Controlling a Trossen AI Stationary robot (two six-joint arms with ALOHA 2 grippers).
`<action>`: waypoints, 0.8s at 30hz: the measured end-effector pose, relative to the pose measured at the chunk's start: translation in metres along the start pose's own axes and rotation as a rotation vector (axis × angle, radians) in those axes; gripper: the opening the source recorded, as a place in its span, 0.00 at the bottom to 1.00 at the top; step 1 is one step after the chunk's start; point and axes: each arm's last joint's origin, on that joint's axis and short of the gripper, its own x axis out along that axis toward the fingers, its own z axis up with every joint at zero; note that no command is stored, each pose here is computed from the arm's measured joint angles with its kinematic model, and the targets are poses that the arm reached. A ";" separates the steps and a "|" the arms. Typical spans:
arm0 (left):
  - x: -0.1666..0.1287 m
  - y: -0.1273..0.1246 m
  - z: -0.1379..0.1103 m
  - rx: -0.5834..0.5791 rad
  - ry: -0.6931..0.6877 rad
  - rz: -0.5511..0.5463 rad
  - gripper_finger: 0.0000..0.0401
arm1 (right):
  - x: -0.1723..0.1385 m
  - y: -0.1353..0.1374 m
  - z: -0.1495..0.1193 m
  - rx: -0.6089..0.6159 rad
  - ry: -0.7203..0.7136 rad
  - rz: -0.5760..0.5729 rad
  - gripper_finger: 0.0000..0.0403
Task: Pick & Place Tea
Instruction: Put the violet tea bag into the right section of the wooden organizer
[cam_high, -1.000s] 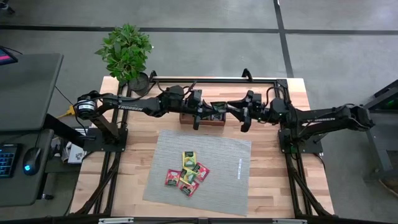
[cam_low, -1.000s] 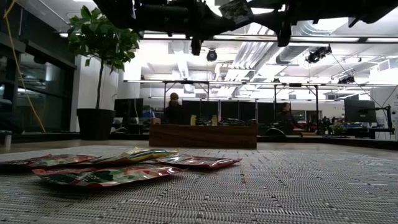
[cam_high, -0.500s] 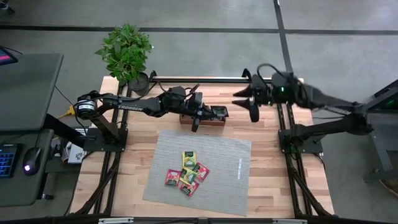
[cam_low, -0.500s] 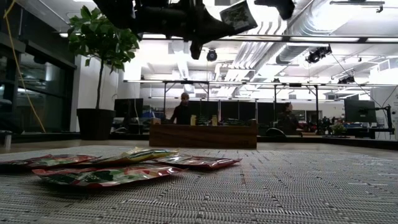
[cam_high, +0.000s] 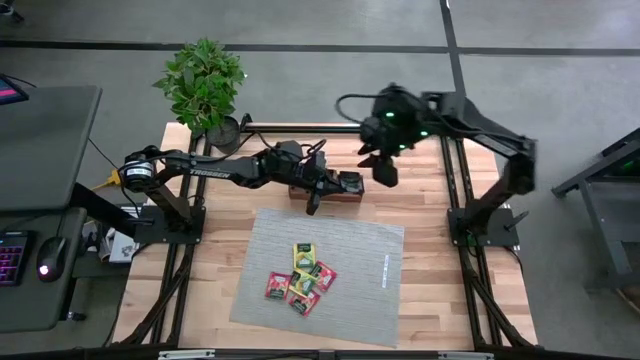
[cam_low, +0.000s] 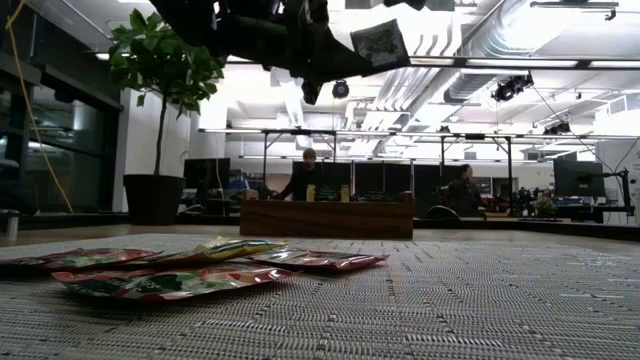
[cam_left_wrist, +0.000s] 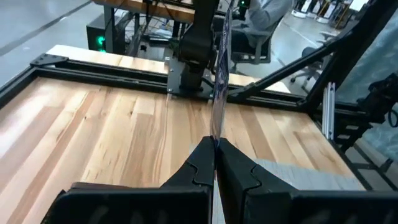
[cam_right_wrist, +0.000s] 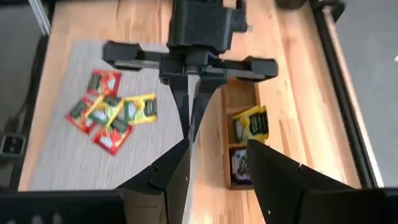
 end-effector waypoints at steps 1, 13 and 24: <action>0.000 0.000 -0.001 0.003 0.005 0.002 0.00 | 0.006 0.000 0.003 -0.003 0.032 0.007 0.38; 0.000 0.001 -0.004 0.036 0.042 0.016 0.00 | 0.063 0.009 0.005 0.005 0.316 0.067 0.38; 0.000 0.001 -0.004 0.043 0.044 0.018 0.00 | 0.083 0.007 -0.004 0.063 0.362 0.017 0.37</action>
